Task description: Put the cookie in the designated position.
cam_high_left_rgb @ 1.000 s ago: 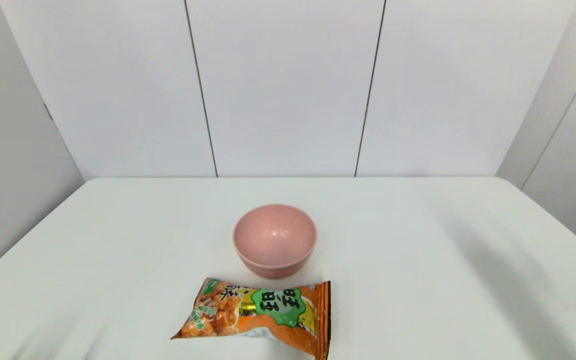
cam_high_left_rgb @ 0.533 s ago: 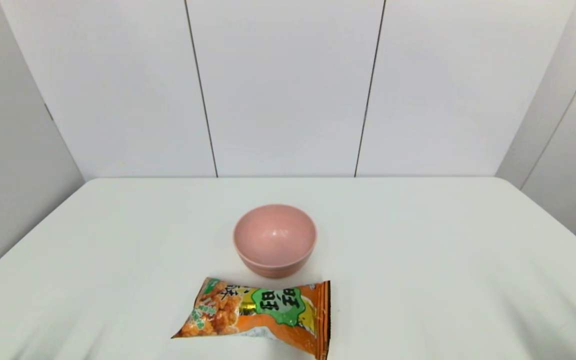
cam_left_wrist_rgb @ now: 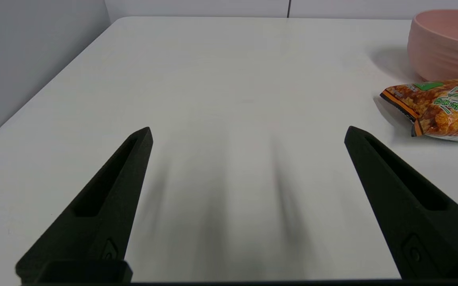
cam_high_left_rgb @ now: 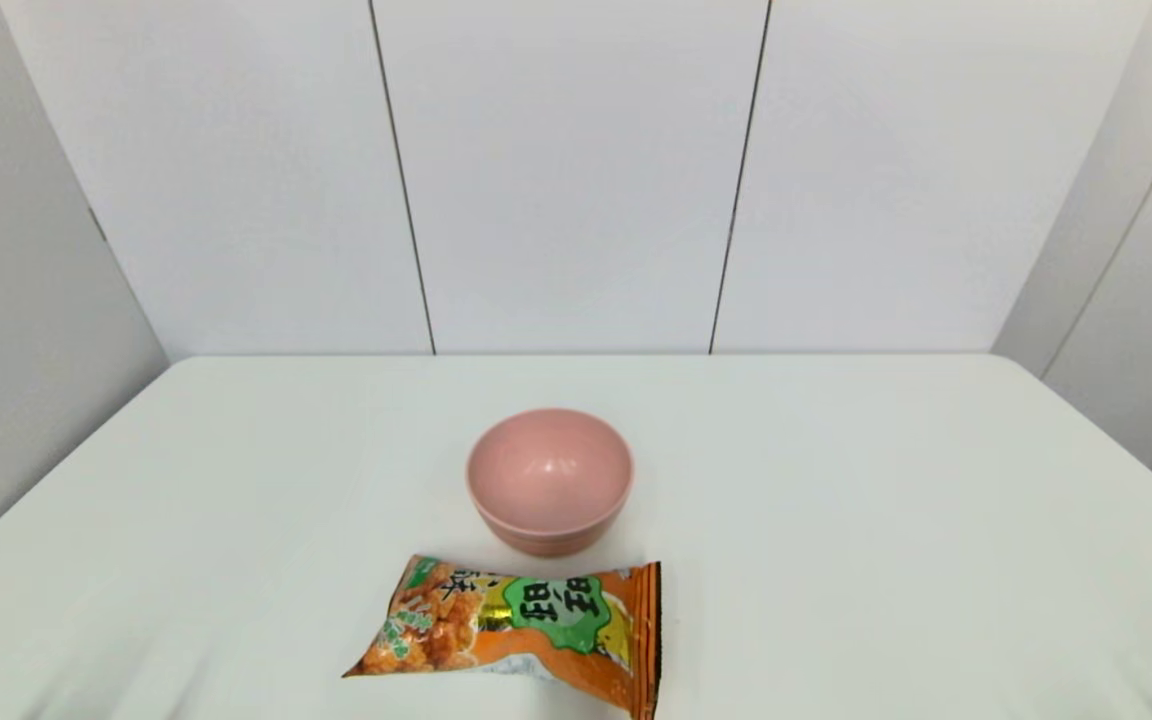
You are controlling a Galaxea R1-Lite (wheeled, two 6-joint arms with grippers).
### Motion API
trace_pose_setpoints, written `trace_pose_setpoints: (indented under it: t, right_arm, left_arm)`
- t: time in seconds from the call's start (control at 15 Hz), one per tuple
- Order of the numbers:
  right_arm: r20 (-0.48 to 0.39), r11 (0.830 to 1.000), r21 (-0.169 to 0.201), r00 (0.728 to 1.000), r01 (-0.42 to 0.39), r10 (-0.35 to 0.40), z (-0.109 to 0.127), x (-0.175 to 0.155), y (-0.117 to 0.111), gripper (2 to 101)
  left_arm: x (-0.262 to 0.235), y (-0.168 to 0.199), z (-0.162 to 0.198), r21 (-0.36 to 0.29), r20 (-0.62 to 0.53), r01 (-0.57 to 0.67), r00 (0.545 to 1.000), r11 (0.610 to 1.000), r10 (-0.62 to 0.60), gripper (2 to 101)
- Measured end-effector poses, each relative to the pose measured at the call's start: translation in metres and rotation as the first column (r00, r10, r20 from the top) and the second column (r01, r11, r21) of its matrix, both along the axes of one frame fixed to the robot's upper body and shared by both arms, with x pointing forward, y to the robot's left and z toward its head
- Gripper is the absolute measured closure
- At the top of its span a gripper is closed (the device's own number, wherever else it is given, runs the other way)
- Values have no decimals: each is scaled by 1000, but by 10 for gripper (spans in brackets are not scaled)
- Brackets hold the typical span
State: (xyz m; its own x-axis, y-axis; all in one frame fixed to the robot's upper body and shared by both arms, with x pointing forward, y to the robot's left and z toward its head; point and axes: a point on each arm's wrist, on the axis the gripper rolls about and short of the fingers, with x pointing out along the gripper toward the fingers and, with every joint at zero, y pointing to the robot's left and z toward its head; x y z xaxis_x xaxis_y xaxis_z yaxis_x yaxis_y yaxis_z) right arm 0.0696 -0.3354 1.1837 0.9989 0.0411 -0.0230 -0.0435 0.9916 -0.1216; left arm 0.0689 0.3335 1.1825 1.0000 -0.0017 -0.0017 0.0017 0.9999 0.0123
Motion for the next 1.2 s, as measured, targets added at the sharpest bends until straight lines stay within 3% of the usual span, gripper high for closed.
trace_pose_setpoints:
  t: [0.27, 1.2]
  right_arm:
    - [21, 988, 145, 998, 53, -57, -1, -1, -1, 52]
    - [21, 987, 153, 998, 56, -60, -1, -1, -1, 52]
  left_arm:
    - [0, 0, 0, 0, 0, 0, 1000, 1000, 0, 53]
    - [0, 0, 0, 0, 0, 0, 1000, 1000, 0, 53]
